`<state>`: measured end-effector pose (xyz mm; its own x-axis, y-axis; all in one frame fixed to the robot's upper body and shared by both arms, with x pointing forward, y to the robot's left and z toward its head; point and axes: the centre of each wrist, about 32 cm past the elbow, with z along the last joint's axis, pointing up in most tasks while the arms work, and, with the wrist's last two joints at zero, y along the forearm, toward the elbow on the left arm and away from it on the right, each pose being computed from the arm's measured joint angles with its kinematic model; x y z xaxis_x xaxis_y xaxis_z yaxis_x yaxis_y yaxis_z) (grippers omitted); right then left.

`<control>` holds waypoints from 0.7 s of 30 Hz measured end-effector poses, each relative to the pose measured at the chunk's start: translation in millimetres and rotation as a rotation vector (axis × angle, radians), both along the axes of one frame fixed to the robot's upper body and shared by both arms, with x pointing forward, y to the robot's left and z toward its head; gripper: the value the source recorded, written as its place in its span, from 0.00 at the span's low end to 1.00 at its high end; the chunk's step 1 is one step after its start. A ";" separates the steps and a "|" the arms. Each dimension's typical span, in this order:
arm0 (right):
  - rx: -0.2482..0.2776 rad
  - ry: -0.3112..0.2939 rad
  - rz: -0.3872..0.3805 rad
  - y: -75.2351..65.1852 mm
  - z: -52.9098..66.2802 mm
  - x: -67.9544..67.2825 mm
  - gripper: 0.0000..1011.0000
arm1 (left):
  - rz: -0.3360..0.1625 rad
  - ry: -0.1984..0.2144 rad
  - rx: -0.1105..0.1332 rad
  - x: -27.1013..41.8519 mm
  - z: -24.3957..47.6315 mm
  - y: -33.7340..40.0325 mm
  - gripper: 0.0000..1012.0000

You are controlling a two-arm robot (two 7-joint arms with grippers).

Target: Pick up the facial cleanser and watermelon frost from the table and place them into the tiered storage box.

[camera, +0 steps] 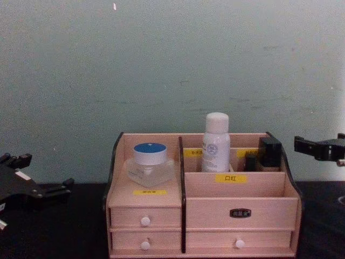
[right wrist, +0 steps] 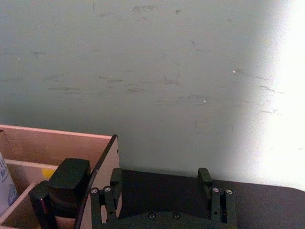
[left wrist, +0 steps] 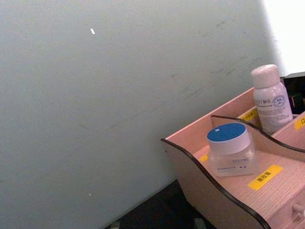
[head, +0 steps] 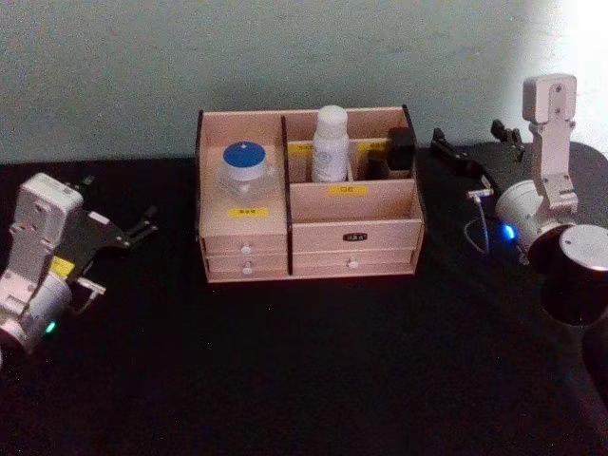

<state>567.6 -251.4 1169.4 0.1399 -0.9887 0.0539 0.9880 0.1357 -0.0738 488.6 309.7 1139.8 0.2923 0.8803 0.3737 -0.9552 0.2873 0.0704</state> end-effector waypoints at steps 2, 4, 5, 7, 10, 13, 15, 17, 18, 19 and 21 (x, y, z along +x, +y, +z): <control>0.000 0.000 0.000 -0.2 0.1 0.0 0.99 | 0.000 0.000 0.000 0.0 0.0 0.0 0.99; -0.001 -0.001 0.000 -0.3 0.4 0.0 0.99 | 0.000 0.000 0.000 0.0 0.0 0.0 0.99; -0.001 -0.002 0.000 -0.4 0.6 0.1 0.99 | 0.000 0.000 0.000 0.0 0.0 0.0 0.99; -0.001 -0.003 0.000 -0.5 0.9 0.1 0.99 | 0.000 0.000 0.000 0.0 0.0 0.0 0.99; -0.001 -0.004 0.000 -0.6 1.5 0.1 0.99 | 0.000 0.000 0.000 0.0 0.0 0.0 0.99; 0.000 -0.005 0.001 -0.5 1.8 0.2 0.99 | 0.000 0.000 0.000 0.0 0.0 0.0 0.99; 0.000 -0.006 0.001 -0.5 1.9 0.2 0.99 | 0.000 0.000 0.000 0.0 0.0 0.0 0.99; 0.000 -0.006 0.001 -0.5 2.1 0.2 0.99 | 0.000 0.000 0.000 0.0 0.0 0.0 0.99; 0.000 -0.006 0.002 -0.5 2.2 0.2 0.99 | 0.000 0.000 0.000 0.0 0.0 0.0 0.99; 0.001 -0.007 0.002 -0.5 2.3 0.2 0.99 | 0.000 0.000 0.000 0.0 0.0 0.0 0.99; 0.001 -0.007 0.002 -0.5 2.3 0.2 0.99 | 0.000 0.000 0.000 0.0 0.0 0.0 0.99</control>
<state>567.8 -252.0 1171.8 0.1414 -0.9885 0.0541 0.9882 0.1377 -0.0666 488.6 309.7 1139.8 0.2923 0.8803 0.3738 -0.9552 0.2873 0.0703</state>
